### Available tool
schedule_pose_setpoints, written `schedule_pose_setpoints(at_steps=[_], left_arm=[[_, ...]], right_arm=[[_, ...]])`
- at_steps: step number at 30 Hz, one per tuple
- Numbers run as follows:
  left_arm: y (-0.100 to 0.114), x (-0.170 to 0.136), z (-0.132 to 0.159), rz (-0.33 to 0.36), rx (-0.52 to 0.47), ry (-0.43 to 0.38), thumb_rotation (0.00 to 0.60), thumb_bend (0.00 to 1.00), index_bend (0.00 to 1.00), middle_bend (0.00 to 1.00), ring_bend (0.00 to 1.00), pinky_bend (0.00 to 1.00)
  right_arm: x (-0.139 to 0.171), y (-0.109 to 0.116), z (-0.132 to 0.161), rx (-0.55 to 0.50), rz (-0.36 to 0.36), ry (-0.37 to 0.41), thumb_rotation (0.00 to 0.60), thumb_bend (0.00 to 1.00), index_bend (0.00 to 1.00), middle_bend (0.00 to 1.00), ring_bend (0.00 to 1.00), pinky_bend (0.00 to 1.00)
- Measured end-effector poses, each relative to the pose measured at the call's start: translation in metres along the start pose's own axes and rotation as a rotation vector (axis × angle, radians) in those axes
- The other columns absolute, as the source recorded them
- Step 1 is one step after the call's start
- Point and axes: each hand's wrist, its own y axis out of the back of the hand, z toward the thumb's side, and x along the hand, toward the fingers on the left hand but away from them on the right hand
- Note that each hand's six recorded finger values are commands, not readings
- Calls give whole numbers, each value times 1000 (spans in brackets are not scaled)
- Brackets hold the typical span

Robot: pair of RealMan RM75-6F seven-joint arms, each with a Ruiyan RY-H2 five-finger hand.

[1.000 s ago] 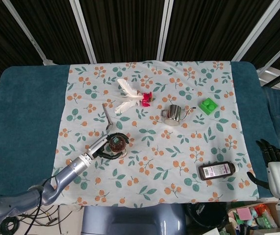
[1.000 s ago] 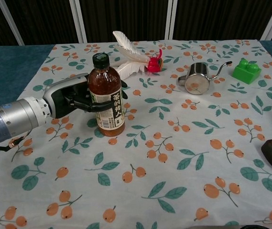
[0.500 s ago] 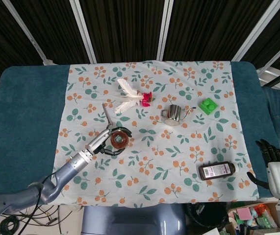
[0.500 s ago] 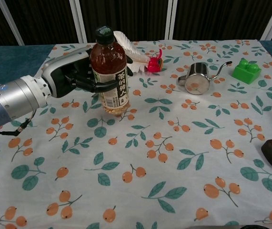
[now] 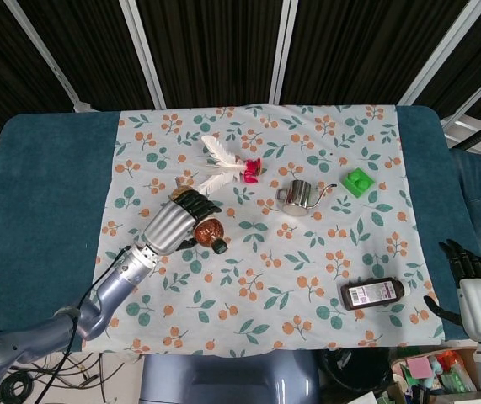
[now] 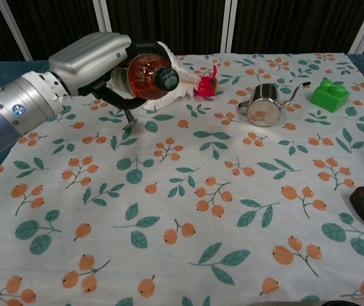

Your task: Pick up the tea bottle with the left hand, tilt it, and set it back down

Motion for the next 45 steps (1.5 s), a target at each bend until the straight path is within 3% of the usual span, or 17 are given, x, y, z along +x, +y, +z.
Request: schedule_pose_setpoints(at_steps=[3,6,9,16,22,25,30,34,38,42,45], left_arm=[[1,-1,-8,16,92,14,600,499,283,322,237,249],[-1,-1,-3,17,18,23,600,492,279,315,237,249],[-2,-1,8,4,-197,31,600,487,269,307,233,246],[16,-1,41,-120,-970,40,600,467,253,289,217,238],[39,-4,48,-229,-1554,50,600,452,238,276,211,237],[46,-6,45,-278,-1793,66,600,429,234,273,211,237],[47,-8,40,-315,-2042,118,600,429,240,273,211,237],[42,-8,35,-309,-2094,150,600,429,225,270,212,237],[35,-9,31,-279,-1994,151,600,429,212,268,212,237],[24,-9,27,-241,-1732,127,600,429,190,262,212,237],[13,-9,24,-211,-1403,96,600,429,174,261,212,237]], right_arm=[[0,0,0,0,1,-1,600,99,121,77,132,165],[0,0,-1,0,1,-2,600,99,121,77,132,165],[0,0,-1,-1,1,-2,600,99,121,76,132,165],[0,0,0,-2,0,0,600,99,121,76,132,165],[0,0,1,-2,0,2,600,99,121,77,132,165],[0,0,1,-2,-1,1,600,99,121,77,132,165],[0,0,0,-3,2,-2,600,99,121,77,132,165],[0,-1,0,-4,3,-2,600,99,121,77,132,164],[0,-1,0,-5,4,-4,600,99,121,76,132,165],[0,0,0,-6,3,-3,600,98,121,77,133,165],[0,0,0,-7,3,-4,600,99,121,76,132,165]])
